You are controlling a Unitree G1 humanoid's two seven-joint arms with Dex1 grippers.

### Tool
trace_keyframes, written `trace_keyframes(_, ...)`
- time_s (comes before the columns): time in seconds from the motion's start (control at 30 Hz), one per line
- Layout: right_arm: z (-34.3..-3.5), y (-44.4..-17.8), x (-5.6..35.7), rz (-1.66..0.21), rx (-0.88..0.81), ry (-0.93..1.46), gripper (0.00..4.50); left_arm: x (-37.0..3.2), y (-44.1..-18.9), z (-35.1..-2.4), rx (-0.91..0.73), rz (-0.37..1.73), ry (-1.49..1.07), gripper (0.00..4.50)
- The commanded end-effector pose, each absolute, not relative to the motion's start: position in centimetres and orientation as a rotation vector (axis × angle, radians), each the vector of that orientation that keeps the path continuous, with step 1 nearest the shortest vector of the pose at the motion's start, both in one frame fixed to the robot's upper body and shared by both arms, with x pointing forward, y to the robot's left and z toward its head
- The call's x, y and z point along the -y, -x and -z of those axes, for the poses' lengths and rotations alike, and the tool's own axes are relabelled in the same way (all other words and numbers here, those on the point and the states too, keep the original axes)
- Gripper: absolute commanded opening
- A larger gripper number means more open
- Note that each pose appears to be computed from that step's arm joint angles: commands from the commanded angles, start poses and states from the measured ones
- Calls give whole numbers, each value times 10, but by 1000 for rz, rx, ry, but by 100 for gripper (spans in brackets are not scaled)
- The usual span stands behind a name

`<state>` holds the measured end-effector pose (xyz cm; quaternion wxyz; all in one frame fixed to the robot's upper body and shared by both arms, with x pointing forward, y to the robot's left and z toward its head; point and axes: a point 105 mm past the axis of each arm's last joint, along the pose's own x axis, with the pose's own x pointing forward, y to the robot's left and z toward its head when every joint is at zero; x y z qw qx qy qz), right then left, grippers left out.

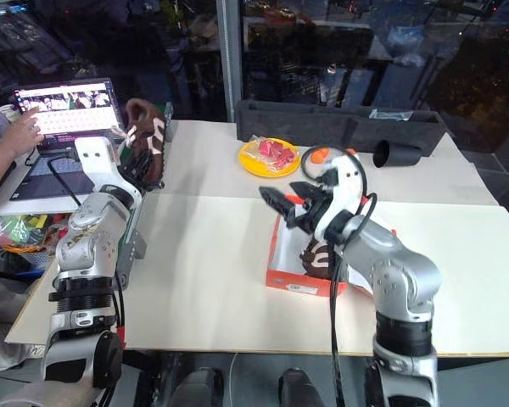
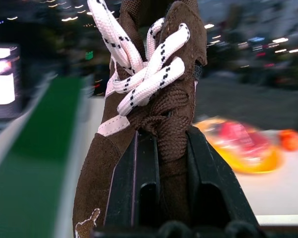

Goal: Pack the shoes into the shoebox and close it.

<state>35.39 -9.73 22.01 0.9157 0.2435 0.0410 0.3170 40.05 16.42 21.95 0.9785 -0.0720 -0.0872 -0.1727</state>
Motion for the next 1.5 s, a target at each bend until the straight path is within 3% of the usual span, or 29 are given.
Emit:
trace_keyframes(0.03, -244, -357, 91, -688, -87, -655, 450, -83, -357, -235, 129, 789, 347, 17)
trace_keyframes(0.17, -254, -354, 78, -726, -100, -694, 450, -55, -328, -232, 39, 999, 467, 17)
trace_keyframes(0.5, -258, -352, 76, -704, -107, -695, 450, -45, -329, -231, 7, 1026, 426, 17)
trace_keyframes(0.6, -253, -351, 76, -683, -126, -683, 384, -46, -333, -230, 11, 1002, 400, 16)
trace_keyframes(0.83, -249, -352, 76, -663, -133, -675, 176, -46, -338, -221, 1, 968, 313, 16)
trace_keyframes(0.93, -251, -352, 75, -668, -119, -686, 176, -46, -338, -219, 6, 964, 298, 16)
trace_keyframes(1.0, -253, -352, 76, -667, -112, -693, 174, -47, -339, -218, 13, 949, 286, 114)
trace_keyframes(1.17, -266, -361, 92, -586, -41, -752, 174, -48, -337, -212, -7, 959, 262, 293)
trace_keyframes(1.3, -275, -378, 125, -427, 10, -716, 174, -61, -340, -203, -28, 924, 227, 293)
trace_keyframes(1.5, -261, -394, 169, -317, -190, -538, 174, -88, -330, -156, -133, 980, -165, 293)
